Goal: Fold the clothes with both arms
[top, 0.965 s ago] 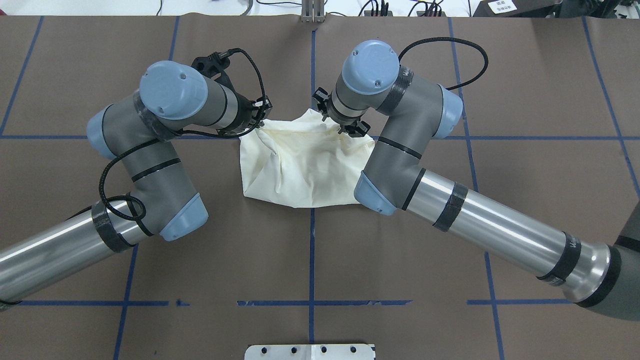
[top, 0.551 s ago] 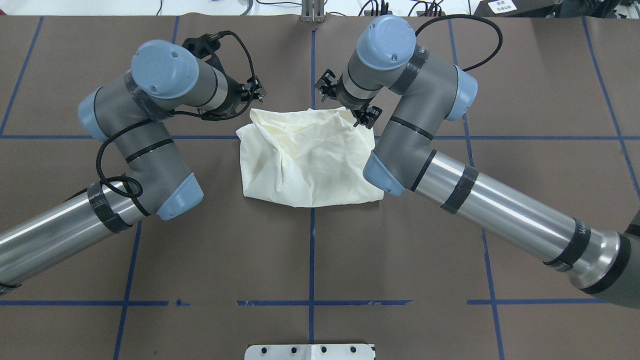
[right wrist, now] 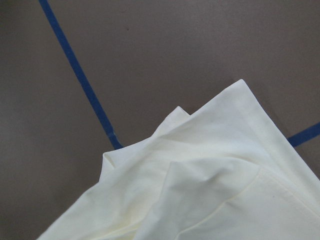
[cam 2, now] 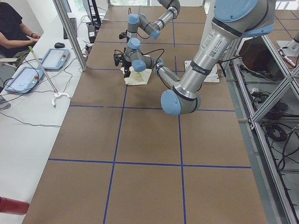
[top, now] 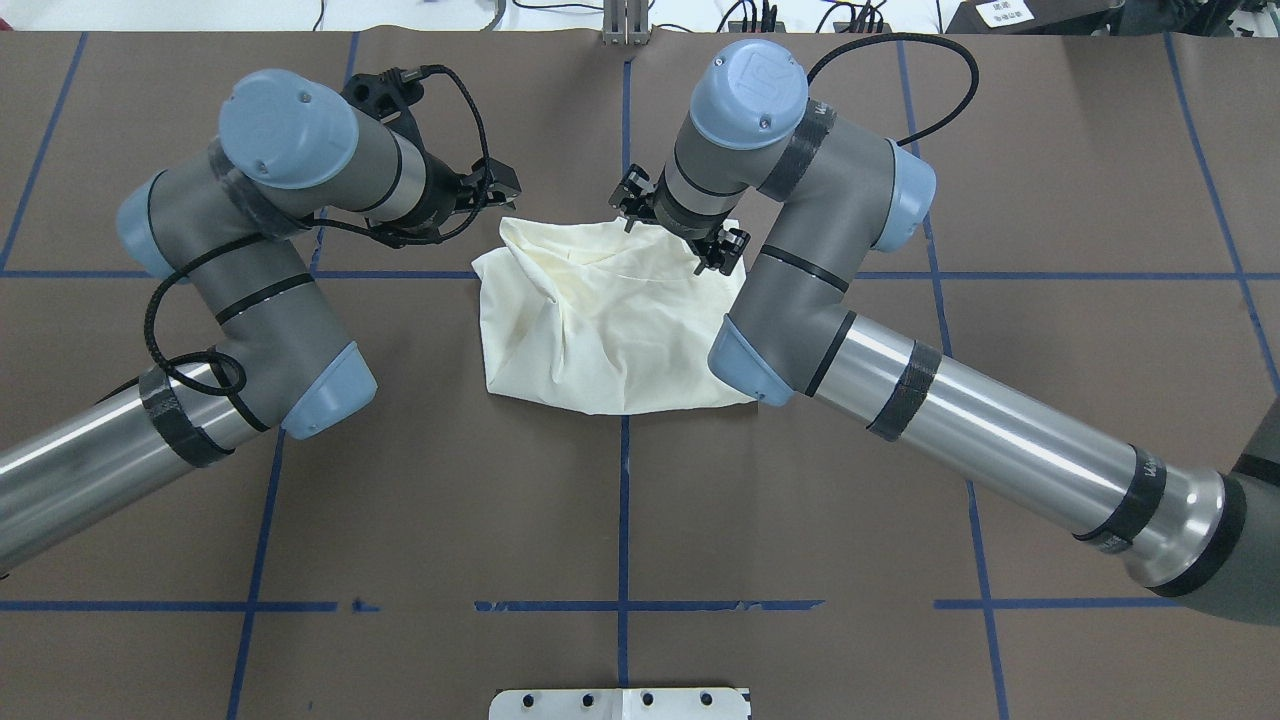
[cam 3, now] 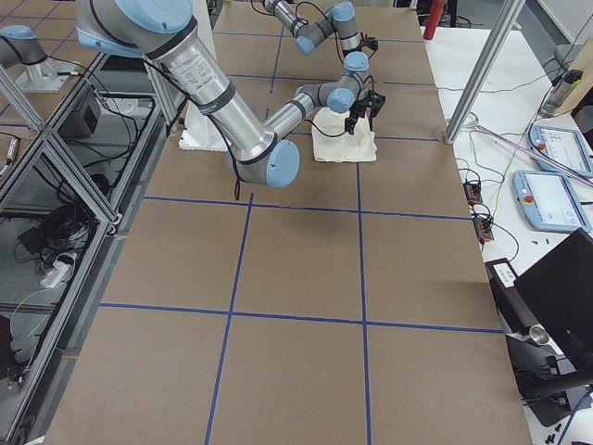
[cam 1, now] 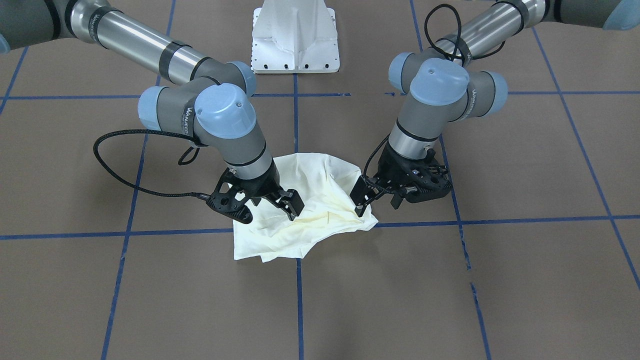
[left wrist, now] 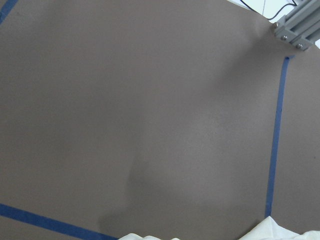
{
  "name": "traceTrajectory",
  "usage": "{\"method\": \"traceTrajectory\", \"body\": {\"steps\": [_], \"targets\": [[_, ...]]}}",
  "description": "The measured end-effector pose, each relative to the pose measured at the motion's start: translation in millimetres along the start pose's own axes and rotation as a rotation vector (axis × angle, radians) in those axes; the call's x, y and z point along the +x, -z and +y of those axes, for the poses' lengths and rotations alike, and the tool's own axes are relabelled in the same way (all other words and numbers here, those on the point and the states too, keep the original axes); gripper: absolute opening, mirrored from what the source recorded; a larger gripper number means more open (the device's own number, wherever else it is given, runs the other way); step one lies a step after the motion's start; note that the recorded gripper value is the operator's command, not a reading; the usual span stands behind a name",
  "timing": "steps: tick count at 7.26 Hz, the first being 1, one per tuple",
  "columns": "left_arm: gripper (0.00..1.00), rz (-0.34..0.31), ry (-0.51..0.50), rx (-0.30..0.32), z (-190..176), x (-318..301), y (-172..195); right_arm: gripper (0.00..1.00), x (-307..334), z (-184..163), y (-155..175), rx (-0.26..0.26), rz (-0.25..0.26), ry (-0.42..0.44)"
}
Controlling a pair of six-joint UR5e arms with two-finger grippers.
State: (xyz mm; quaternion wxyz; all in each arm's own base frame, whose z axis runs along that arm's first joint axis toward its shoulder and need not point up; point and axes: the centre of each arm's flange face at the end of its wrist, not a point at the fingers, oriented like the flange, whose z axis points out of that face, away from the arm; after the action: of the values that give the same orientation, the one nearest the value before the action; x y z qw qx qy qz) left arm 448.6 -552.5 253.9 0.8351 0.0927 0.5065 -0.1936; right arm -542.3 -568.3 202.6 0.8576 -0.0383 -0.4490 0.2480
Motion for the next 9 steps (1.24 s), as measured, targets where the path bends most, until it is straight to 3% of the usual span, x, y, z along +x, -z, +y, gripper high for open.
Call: {"method": "traceTrajectory", "body": {"steps": [2, 4, 6, 9], "targets": [[1.0, 0.103, -0.06, -0.052, 39.4, 9.9, 1.4, 1.0, 3.1, -16.9, 12.2, -0.001, 0.028, 0.077], [1.0, 0.17, -0.118, -0.104, 82.3, 10.4, -11.0, 1.0, 19.9, -60.9, 43.3, -0.022, 0.045, 0.139], [1.0, 0.189, -0.167, -0.129, 103.1, -0.2, -24.7, 1.0, 50.2, -100.6, 67.7, -0.029, 0.046, 0.166], [1.0, 0.227, -0.205, -0.13, 106.2, -8.5, -50.9, 1.0, 69.2, -119.6, 78.1, -0.021, 0.045, 0.171]]}}
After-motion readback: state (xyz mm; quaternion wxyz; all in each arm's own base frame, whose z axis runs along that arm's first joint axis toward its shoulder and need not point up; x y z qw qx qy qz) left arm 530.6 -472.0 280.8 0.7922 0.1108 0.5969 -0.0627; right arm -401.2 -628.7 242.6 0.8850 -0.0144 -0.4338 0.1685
